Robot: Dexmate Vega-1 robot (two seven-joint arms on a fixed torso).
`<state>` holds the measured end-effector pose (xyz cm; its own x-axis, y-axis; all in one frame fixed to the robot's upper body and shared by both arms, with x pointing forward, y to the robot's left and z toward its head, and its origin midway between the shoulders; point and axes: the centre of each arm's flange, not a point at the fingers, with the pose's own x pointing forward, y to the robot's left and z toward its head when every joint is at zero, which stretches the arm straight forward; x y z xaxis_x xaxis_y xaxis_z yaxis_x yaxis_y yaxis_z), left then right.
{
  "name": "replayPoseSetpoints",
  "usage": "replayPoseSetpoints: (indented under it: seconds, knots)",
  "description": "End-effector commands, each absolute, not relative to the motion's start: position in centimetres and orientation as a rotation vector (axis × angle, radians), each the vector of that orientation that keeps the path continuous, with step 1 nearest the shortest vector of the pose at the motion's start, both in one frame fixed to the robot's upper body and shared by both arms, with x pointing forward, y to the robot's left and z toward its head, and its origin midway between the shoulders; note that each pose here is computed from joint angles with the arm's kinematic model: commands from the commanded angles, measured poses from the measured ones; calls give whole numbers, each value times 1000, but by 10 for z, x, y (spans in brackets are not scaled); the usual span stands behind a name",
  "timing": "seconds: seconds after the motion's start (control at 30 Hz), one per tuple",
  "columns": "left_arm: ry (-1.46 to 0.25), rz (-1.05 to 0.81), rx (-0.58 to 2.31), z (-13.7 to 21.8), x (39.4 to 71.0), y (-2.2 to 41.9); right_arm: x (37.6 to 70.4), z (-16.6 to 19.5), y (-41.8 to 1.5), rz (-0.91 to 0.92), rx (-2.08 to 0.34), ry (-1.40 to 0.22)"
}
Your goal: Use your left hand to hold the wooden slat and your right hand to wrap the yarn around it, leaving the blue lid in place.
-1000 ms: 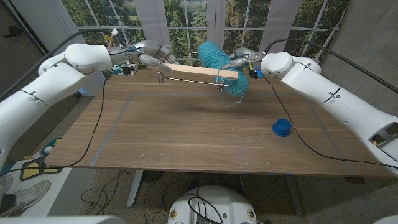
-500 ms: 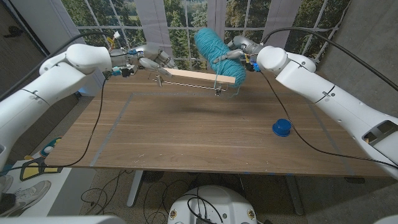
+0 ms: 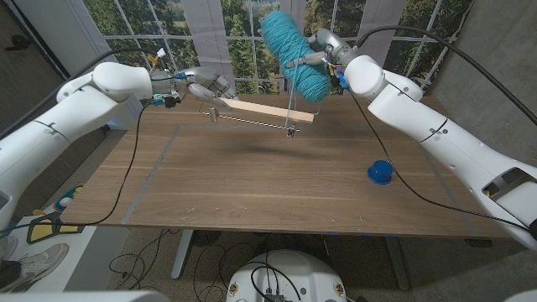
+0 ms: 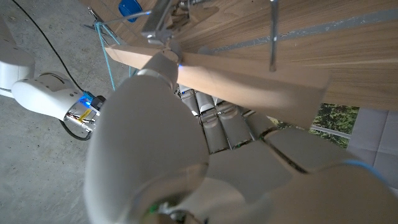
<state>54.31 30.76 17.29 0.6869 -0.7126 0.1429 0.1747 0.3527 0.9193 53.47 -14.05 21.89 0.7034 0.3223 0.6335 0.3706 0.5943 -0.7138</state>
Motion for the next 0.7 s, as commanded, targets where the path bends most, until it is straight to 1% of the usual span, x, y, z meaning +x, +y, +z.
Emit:
replayPoseSetpoints:
  seconds: [0.03,0.37,0.7]
  knots:
    - [-528,-556,1151,167,548,307,512,226,-141,-96,-914,-953]
    - [-539,-420,1142,168,545,314,485,226,-134,-77,-955,-1033]
    - [-553,-302,1144,170,541,317,450,230,-117,-49,-1116,-1062]
